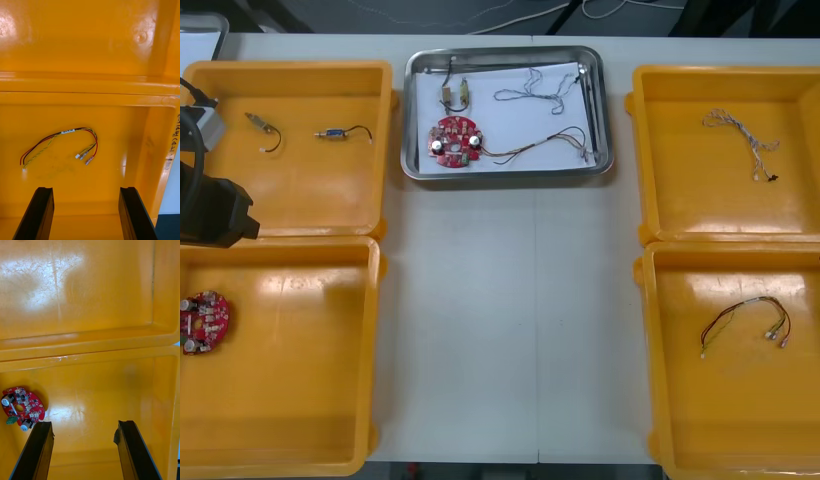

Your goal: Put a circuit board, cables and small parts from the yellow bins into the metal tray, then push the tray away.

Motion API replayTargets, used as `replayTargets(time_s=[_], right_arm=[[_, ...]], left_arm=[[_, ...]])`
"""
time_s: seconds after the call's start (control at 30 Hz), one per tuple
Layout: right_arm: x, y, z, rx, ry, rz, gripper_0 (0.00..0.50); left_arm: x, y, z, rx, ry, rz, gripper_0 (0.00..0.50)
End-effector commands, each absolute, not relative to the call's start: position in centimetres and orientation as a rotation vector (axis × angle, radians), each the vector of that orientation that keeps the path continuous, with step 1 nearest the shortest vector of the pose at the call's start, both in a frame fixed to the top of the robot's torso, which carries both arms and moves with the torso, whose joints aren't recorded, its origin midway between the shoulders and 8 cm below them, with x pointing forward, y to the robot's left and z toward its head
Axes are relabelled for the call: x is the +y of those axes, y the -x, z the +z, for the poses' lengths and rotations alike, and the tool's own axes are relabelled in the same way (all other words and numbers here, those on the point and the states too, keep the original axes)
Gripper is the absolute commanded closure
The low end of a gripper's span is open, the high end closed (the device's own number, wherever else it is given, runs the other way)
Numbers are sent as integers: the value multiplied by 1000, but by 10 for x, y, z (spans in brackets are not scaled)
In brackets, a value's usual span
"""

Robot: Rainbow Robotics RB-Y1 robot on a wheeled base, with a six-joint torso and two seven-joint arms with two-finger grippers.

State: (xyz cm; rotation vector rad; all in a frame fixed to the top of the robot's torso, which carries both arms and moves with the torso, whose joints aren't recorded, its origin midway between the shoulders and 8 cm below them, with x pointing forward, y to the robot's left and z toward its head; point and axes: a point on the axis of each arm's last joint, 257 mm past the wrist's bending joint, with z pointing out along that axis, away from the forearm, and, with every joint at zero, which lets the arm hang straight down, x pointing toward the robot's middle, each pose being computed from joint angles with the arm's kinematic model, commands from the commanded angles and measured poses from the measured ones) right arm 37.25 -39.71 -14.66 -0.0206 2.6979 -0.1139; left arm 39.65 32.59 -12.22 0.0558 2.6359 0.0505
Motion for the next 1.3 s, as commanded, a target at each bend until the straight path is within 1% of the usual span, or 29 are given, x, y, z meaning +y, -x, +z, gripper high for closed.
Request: replayTargets(time_s=[0.03,0.3,0.73,0.9,1.3], right_arm=[[-394,-371,-150,2673,-75,-82,0],[-386,-370,-167,2678,-127,-30,0],[-389,-355,-187,2722,-150,-19,0],[-386,-351,-192,2729,-155,0,0],[-381,-349,-192,2723,-140,10,0]], left_arm=[[344,-393,-110,2606,-13,114,0],[344,-393,-110,2606,-13,114,0],[344,-393,-110,2606,-13,114,0],[344,-393,-110,2606,-13,114,0],[344,-393,-110,2606,-13,114,0]])
